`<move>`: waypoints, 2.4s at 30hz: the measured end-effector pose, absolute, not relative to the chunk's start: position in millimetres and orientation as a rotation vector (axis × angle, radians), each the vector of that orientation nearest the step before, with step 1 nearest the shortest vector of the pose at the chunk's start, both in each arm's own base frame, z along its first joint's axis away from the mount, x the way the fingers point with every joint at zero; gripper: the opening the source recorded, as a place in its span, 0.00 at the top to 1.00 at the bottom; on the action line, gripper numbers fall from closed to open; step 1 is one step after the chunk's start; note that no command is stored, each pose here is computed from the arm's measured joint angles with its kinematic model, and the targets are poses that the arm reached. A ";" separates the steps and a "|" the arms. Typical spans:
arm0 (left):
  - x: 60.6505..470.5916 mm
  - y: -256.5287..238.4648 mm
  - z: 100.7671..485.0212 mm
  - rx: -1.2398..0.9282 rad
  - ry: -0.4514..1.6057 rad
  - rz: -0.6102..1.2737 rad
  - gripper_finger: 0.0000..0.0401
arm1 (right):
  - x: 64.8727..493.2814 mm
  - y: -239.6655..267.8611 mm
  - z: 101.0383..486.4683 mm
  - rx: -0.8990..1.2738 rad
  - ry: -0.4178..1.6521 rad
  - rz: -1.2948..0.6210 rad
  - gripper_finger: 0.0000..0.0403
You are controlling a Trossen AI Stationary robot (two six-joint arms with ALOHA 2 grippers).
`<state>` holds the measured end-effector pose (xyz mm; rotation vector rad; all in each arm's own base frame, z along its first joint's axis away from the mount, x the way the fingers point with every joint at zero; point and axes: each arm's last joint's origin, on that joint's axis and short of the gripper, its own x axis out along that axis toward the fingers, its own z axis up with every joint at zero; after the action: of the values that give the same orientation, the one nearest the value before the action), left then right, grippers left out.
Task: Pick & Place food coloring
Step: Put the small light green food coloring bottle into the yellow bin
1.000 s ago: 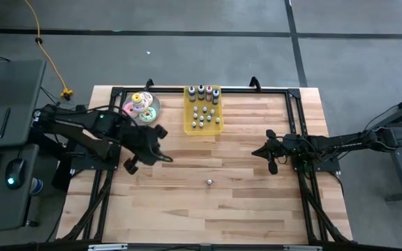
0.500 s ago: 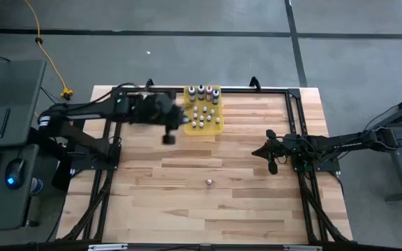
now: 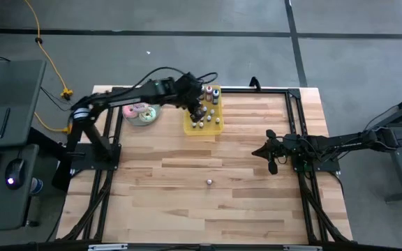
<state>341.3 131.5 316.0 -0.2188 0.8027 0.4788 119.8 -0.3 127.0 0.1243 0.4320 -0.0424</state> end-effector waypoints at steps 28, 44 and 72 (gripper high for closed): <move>431.9 143.0 238.3 -0.186 1.270 0.382 0.86 | 119.9 -0.3 127.1 0.124 0.431 -0.042 1.00; 435.4 144.4 219.1 -0.242 1.239 0.433 0.86 | 119.9 -0.4 127.1 0.124 0.431 -0.043 1.00; 444.2 147.9 195.9 -0.243 1.250 0.469 0.86 | 119.8 -0.3 127.0 0.124 0.431 -0.042 1.00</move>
<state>444.2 147.9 195.9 -0.2429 1.2495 0.4694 119.8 -0.3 127.0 0.1243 0.4312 -0.0424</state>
